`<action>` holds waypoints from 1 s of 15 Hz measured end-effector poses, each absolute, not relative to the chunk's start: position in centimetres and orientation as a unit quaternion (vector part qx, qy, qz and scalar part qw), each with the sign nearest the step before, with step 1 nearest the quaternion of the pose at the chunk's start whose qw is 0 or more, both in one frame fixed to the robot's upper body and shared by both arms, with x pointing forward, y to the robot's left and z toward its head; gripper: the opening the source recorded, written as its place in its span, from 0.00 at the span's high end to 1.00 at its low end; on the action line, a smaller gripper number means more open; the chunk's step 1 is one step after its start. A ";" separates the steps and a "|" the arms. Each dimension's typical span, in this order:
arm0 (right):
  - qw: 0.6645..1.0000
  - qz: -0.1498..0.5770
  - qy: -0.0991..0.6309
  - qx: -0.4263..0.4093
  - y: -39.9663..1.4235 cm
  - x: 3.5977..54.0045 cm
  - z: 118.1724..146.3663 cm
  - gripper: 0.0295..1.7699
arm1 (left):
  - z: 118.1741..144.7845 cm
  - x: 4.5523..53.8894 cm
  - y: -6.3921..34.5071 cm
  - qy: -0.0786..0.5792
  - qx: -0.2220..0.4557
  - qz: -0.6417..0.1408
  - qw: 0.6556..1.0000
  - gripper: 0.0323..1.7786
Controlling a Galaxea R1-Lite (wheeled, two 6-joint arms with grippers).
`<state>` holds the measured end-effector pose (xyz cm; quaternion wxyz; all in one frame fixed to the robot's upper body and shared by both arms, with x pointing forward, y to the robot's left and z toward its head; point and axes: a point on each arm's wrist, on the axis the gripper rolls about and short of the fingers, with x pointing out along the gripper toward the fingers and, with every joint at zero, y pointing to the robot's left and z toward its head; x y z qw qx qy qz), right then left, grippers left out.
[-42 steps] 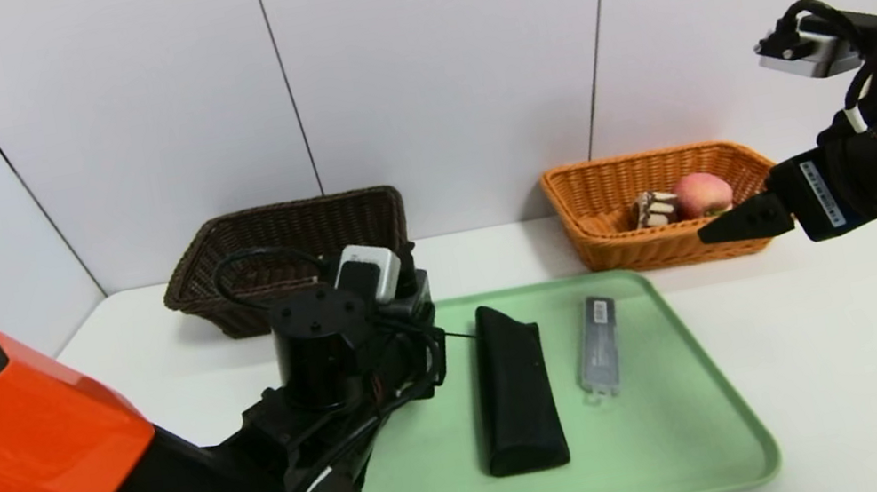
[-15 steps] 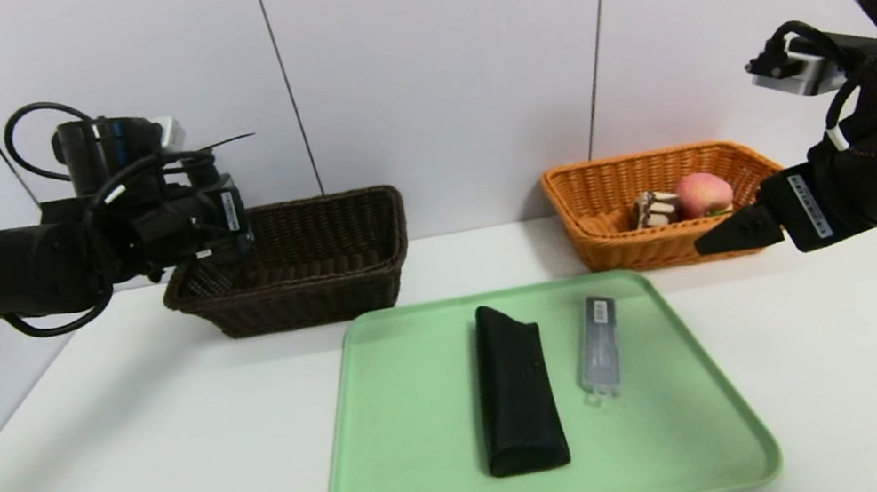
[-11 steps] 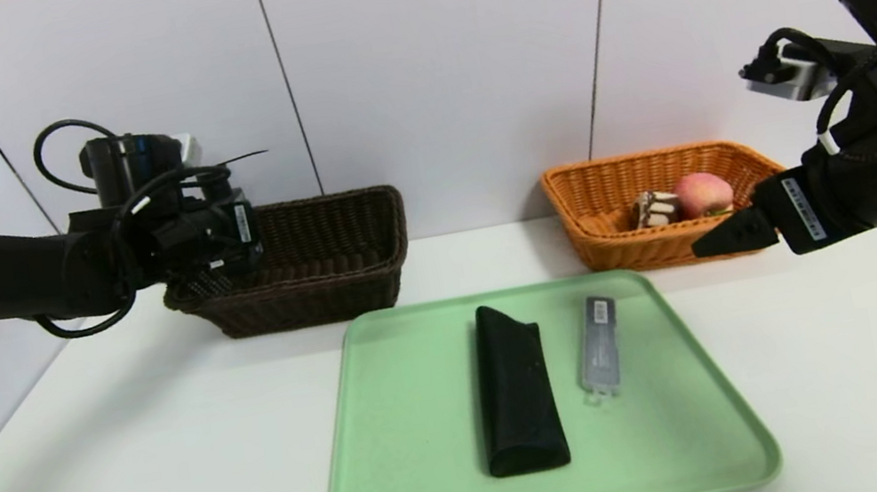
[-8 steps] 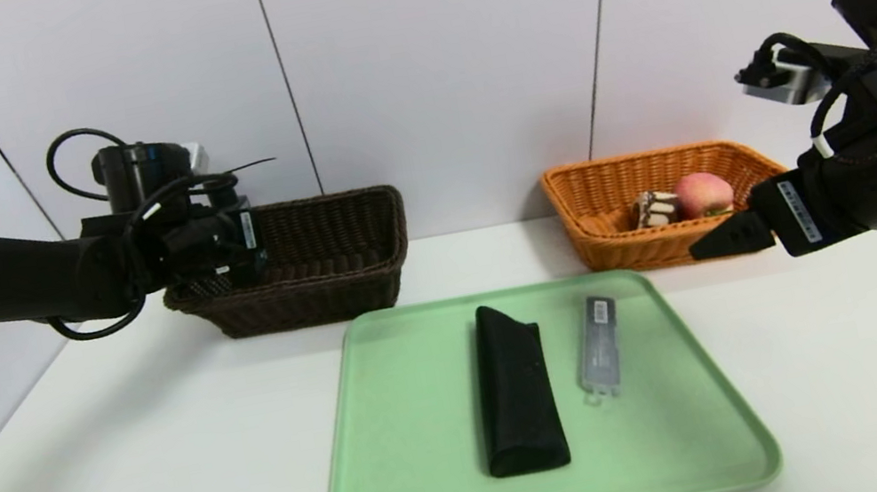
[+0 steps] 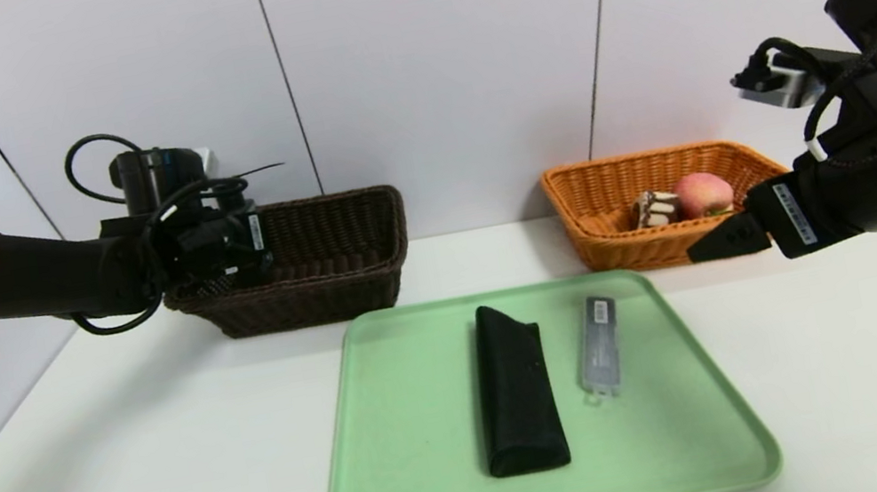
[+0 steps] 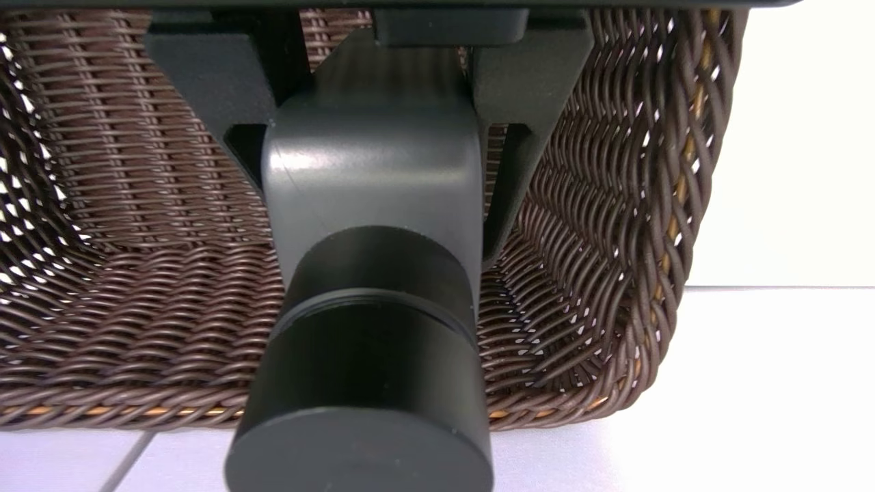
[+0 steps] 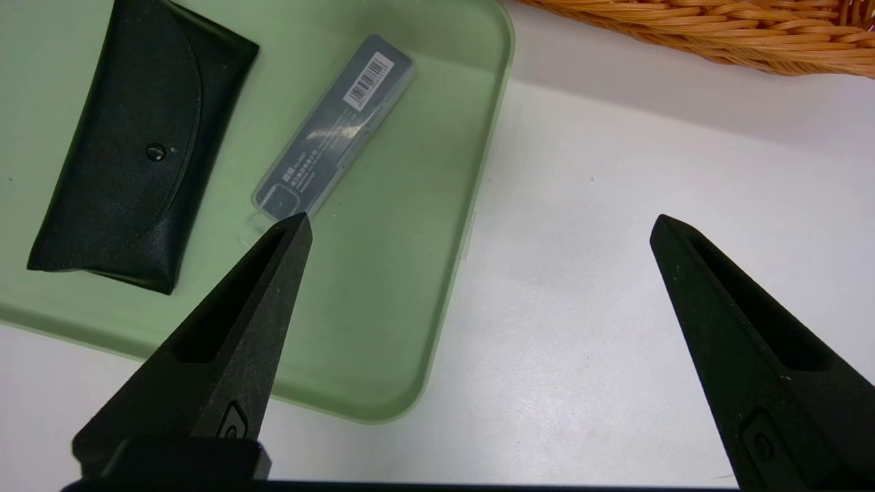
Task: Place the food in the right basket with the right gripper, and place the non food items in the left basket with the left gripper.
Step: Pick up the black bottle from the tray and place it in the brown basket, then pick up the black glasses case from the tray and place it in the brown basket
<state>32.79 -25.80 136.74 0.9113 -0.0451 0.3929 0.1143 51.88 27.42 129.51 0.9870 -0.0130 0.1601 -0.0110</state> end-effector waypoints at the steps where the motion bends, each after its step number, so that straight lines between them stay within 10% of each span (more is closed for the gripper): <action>1: 0.911 0.113 0.393 -0.041 -25.8 32.8 136.7 0.03 | 129.4 52.0 27.4 0.160 -0.013 -0.010 0.987 0.67; 9: 0.911 0.112 0.395 -0.039 -25.8 32.8 136.7 0.03 | 130.2 52.2 27.4 0.146 -0.015 -0.010 0.989 0.27; 15: 0.911 0.102 0.398 -0.033 -26.3 33.0 136.6 0.03 | 143.2 44.7 26.4 0.059 -0.035 -0.036 0.997 0.15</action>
